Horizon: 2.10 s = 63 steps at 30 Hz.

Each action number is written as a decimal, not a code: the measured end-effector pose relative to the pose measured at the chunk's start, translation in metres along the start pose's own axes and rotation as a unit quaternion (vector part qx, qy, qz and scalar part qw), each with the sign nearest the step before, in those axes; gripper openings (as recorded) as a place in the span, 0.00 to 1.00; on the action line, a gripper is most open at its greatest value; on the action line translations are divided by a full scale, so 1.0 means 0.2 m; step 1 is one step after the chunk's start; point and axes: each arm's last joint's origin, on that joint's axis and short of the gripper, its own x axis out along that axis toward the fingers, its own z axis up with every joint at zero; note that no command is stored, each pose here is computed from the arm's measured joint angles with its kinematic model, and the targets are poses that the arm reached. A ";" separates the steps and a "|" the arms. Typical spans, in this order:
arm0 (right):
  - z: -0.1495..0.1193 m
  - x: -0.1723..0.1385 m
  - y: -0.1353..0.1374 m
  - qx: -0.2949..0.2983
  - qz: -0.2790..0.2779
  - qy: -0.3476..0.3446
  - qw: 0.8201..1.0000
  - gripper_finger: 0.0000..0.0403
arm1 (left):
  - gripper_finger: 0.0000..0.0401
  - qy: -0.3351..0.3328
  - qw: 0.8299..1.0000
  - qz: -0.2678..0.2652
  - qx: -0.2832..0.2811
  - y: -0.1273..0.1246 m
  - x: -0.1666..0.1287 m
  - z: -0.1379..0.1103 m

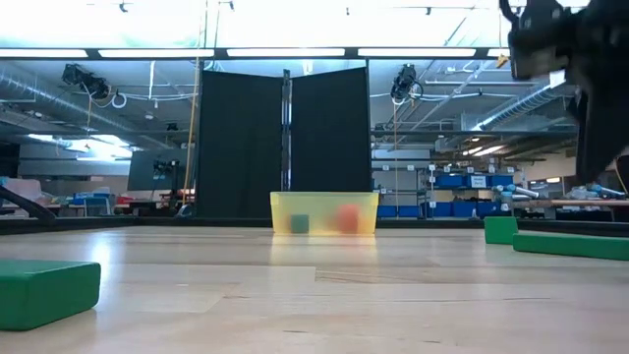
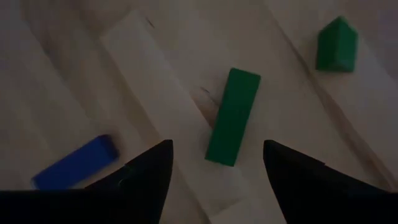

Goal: Sort blocks by size
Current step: Put the green rectangular block into the blue bin

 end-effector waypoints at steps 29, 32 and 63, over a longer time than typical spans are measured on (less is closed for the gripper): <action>0.06 0.38 0.01 0.006 -0.027 0.072 0.997 0.37 | 0.60 -0.024 0.999 -0.037 0.021 0.01 -0.23 -0.02; 0.06 0.38 0.01 0.010 -0.026 0.072 0.997 0.28 | 0.60 -0.026 0.999 -0.042 0.017 0.00 -0.25 -0.03; 0.80 0.19 0.97 -0.064 0.299 -0.244 0.920 0.28 | 0.60 -0.222 0.954 -0.199 -0.021 0.03 -0.83 0.16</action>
